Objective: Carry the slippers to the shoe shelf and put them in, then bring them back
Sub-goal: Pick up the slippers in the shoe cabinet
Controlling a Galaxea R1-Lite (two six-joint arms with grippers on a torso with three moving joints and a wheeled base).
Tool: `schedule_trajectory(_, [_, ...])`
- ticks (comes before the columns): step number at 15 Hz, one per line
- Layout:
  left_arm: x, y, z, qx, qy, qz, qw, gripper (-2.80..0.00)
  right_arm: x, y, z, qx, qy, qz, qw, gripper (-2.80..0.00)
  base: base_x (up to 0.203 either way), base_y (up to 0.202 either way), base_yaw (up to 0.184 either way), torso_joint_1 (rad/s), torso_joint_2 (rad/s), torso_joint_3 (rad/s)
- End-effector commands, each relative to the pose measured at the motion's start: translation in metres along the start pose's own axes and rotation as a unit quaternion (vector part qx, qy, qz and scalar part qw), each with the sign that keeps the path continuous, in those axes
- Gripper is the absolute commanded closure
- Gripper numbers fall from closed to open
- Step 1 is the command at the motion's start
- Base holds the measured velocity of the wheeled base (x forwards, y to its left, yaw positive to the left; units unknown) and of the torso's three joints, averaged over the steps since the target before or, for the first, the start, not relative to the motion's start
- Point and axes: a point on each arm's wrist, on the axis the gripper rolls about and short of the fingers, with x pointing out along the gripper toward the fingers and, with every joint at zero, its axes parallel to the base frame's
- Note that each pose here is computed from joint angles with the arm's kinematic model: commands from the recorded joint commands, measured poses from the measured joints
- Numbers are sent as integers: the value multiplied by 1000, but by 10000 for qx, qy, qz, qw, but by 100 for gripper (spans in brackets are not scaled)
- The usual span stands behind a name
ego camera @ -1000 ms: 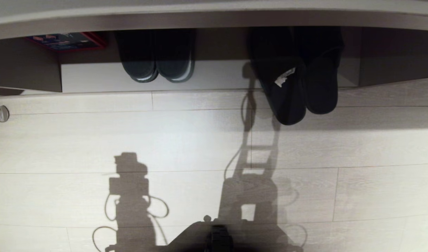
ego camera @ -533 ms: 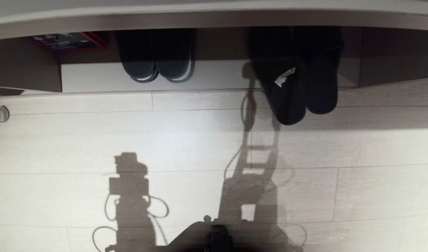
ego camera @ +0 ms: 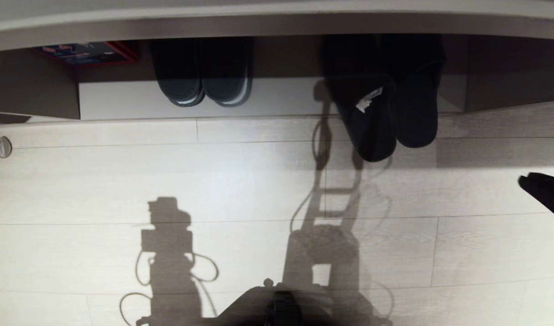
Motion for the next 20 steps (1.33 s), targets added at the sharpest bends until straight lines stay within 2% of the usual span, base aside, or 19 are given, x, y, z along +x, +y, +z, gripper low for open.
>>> schedule_trajectory(1, [0, 0, 0, 4, 2, -2, 10000, 0, 48, 3, -17, -9, 355, 358, 9987, -280, 0, 0, 0, 0, 0, 0])
schedule_trajectory(6, [0, 0, 0, 4, 2, -4, 10000, 0, 116, 10, -38, -277, 27, 509, 9983, -280, 0, 0, 0, 0, 0, 0])
schedule_trajectory(11, [0, 0, 0, 4, 8, -4, 10000, 0, 165, 19, -31, -415, -826, 26, 9957, -280, 0, 0, 0, 0, 0, 0])
schedule_trajectory(15, [0, 0, 0, 12, 2, -1, 10000, 0, 201, 24, -26, -408, -1692, -171, 9846, -280, 0, 0, 0, 0, 0, 0])
schedule_trajectory(20, [0, 0, 0, 17, 10, 2, 10000, 0, 224, 19, -3, -351, -2274, -292, 9727, -280, 0, 0, 0, 0, 0, 0])
